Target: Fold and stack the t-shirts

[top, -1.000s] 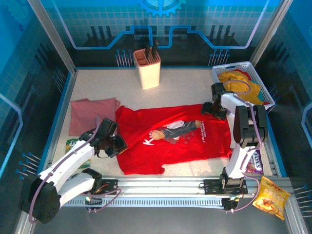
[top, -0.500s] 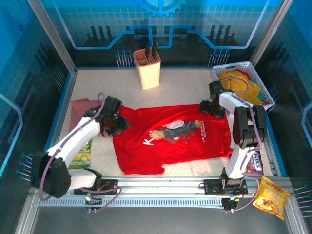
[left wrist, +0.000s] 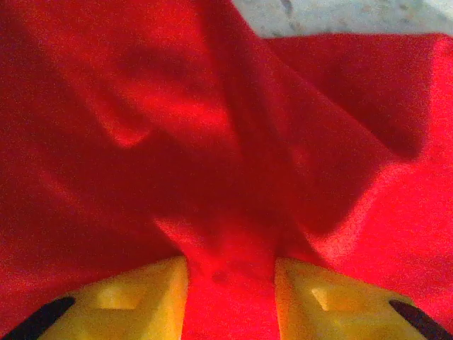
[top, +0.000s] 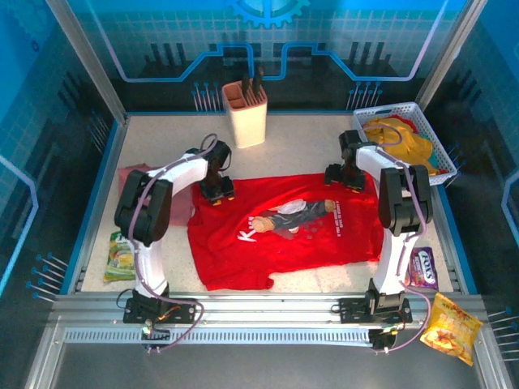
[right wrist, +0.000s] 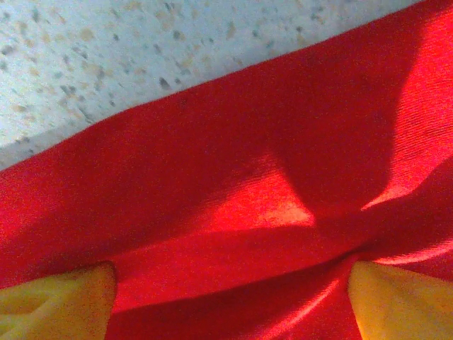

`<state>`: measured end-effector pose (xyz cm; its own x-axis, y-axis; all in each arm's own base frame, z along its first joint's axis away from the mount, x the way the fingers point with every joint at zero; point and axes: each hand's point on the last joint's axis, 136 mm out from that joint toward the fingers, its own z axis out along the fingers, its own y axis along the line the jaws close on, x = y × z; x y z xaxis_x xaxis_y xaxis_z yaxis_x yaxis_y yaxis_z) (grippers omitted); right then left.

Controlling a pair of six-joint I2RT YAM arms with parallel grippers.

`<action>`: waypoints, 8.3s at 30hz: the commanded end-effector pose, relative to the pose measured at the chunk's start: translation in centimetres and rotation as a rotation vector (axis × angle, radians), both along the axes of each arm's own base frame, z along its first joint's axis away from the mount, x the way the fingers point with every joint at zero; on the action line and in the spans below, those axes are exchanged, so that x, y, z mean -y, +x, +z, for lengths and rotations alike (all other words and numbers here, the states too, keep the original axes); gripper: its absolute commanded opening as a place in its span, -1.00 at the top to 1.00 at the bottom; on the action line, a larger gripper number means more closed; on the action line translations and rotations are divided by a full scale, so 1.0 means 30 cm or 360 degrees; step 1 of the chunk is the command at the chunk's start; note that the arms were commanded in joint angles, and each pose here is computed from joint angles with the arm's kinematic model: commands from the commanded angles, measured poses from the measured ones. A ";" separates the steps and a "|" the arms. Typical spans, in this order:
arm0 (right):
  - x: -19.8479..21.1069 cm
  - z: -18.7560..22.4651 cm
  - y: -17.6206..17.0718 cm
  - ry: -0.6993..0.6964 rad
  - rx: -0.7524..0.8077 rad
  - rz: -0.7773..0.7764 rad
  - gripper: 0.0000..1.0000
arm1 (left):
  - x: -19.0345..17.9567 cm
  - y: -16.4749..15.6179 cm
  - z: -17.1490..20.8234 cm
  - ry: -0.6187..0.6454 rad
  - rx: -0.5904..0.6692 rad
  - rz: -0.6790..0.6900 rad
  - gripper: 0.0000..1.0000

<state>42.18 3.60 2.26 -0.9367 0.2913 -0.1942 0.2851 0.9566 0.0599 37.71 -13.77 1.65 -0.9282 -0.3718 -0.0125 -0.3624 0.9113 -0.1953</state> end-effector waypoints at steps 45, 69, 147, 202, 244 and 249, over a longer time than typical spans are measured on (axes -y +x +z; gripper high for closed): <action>-0.067 0.355 -0.362 0.0183 0.0365 0.0018 -0.99 | -0.076 -0.391 0.399 -0.0319 0.0316 0.0001 -0.26; 0.140 0.043 -0.800 0.0184 0.0018 -0.0691 -0.61 | -0.087 -0.644 0.099 -0.0438 0.0190 0.0364 -0.29; 0.172 0.050 -0.464 0.0285 0.0089 -0.0478 1.00 | -0.089 -0.327 0.048 -0.0352 0.0129 0.0185 0.92; 0.316 0.086 -0.526 0.0351 0.0187 -0.0724 -0.32 | -0.010 -0.265 0.161 -0.0134 0.0133 -0.0166 0.98; 0.345 0.341 -0.676 0.0211 0.0519 -0.0782 1.00 | -0.081 -0.757 0.416 -0.0469 0.0225 0.0200 1.00; 0.329 0.335 -0.661 0.0252 0.0548 -0.0732 1.00 | -0.097 -0.740 0.486 -0.0457 0.0342 0.0215 1.00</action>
<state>22.93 -6.31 13.68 -0.5754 0.6968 -0.4282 0.5923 0.7161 0.3693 15.79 -11.09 15.43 -0.8700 -0.4829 -0.0993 -0.3633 0.7641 -0.5330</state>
